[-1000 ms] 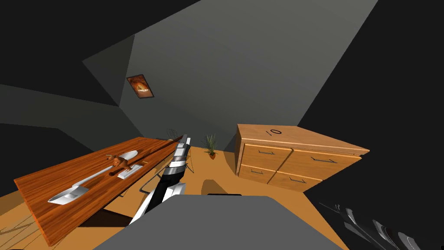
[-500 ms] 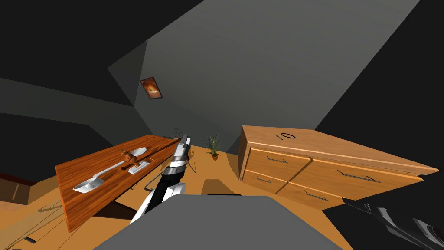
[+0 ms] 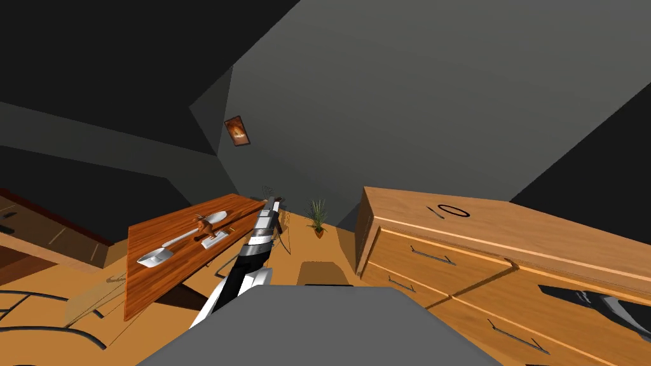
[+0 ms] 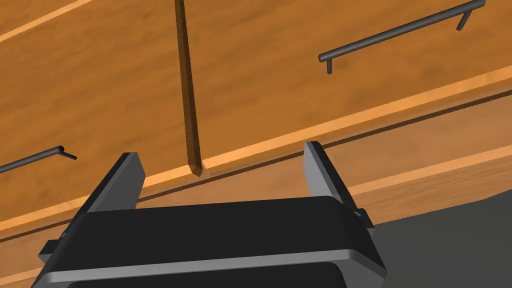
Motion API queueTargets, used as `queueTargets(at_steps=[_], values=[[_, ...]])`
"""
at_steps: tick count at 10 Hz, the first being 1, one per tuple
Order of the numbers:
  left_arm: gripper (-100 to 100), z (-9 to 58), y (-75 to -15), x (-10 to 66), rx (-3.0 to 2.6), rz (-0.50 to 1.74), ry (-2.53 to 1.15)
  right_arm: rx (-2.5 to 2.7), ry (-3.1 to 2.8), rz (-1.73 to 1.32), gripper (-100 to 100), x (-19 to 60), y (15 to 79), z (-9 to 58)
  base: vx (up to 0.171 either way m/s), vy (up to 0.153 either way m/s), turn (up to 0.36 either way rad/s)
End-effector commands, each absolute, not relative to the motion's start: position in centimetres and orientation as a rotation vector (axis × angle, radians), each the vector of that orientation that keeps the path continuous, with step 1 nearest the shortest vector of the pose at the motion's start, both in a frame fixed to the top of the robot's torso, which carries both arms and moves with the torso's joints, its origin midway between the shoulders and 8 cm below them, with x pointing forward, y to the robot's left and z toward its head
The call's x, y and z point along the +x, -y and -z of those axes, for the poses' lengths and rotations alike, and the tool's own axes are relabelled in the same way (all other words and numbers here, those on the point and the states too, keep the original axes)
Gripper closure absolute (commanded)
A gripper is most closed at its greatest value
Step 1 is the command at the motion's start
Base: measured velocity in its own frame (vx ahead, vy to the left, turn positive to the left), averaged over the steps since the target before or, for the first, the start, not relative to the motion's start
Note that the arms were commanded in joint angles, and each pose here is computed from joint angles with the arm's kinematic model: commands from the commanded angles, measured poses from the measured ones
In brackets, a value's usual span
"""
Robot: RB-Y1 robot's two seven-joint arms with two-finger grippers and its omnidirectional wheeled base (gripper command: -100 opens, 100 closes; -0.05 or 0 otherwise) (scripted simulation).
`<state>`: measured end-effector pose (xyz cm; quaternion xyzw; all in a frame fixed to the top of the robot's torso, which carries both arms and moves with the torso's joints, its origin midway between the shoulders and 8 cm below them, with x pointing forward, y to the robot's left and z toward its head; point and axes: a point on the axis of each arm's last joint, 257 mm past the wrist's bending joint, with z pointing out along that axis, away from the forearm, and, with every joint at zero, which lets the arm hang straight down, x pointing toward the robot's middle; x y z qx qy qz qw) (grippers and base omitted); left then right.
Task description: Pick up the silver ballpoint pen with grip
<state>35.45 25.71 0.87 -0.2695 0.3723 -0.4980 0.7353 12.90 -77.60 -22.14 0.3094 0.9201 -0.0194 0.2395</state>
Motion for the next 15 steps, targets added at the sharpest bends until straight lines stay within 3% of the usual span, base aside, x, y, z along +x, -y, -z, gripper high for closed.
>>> queueTargets(at_steps=[1,11,12,13,15], values=[[0,-0.9,-25.7,35.5,-0.592,1.094,-0.818,0.794,-2.531,0.146,-100,12.7,79.6,19.9,0.190,-0.039,0.235],[0,-0.9,-25.7,35.4,-0.592,1.094,-0.818,0.684,-2.578,0.266,-100,11.6,81.8,17.7,0.176,-0.068,0.172],[0,-0.9,-25.7,35.4,-0.592,1.094,-0.818,0.682,-2.579,0.267,0,11.6,81.8,17.7,0.015,-0.009,0.002],[0,-0.9,-25.7,35.5,-0.592,1.094,-0.818,0.704,-2.575,0.268,-100,11.9,81.9,18.0,-0.041,-0.023,0.114],[0,-0.9,-25.7,35.5,-0.592,1.095,-0.818,0.725,-2.571,0.271,-100,12.1,82.0,18.3,-0.113,-0.011,0.112]])
